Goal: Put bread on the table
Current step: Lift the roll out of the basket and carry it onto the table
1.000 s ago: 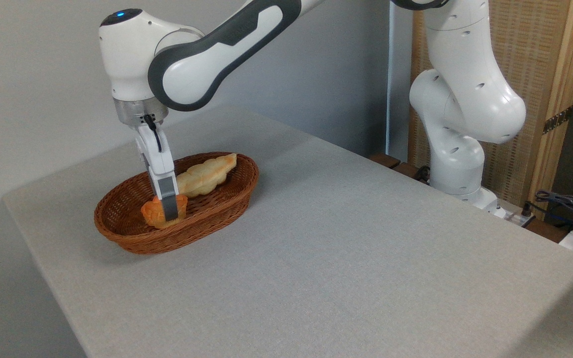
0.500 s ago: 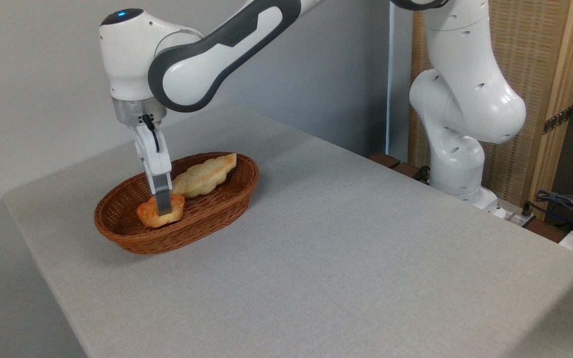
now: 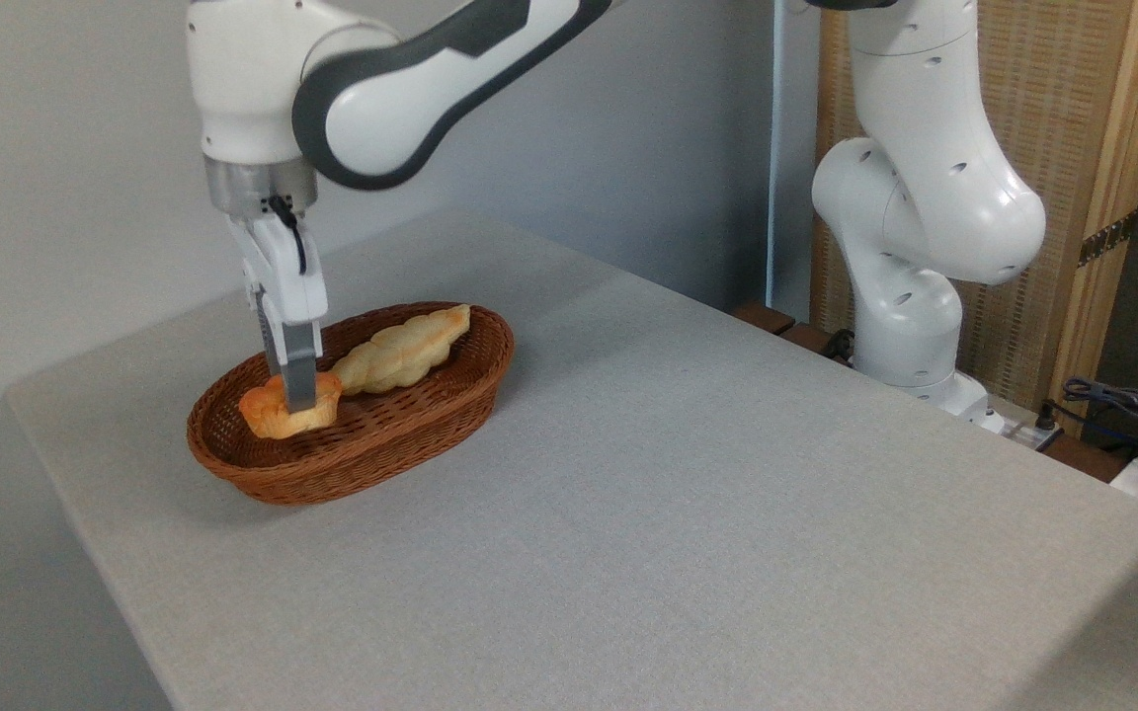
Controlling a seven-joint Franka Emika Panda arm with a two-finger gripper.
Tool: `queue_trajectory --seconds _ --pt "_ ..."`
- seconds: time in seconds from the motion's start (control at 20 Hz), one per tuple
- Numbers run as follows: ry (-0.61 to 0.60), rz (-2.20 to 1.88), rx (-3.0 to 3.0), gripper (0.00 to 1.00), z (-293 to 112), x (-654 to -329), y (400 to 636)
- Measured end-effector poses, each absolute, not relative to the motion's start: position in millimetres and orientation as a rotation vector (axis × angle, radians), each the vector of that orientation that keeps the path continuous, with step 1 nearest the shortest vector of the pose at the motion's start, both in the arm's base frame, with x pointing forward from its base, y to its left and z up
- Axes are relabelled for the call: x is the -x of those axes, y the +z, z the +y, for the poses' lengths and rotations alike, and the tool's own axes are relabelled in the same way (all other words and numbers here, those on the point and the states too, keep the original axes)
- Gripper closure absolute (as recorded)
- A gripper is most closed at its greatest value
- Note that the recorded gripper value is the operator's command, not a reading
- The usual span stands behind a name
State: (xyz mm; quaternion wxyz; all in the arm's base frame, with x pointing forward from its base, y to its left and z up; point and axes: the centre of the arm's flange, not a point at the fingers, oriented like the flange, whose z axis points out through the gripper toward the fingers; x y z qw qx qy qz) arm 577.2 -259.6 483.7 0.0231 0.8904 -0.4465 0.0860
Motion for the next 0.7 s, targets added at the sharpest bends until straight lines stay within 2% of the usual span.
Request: queue_trajectory --seconds 0.2,0.35,0.4,0.45,0.55,0.6,0.7 --pt "0.182 -1.34 -2.801 0.55 -219.0 -582.4 524.5" --pt "0.147 -1.403 -2.796 0.5 -182.4 -583.4 544.7" --pt "0.139 -1.415 -2.795 0.45 -172.8 -584.0 547.0" --pt "0.132 -1.426 -2.794 0.25 -162.7 -585.3 548.2" --pt "0.112 -1.439 -2.797 0.05 -134.0 -590.9 546.1" --pt "0.09 -1.455 -2.792 0.0 -115.8 -594.2 539.3" --pt "0.045 -1.482 -2.776 0.0 -92.9 -596.8 524.3"
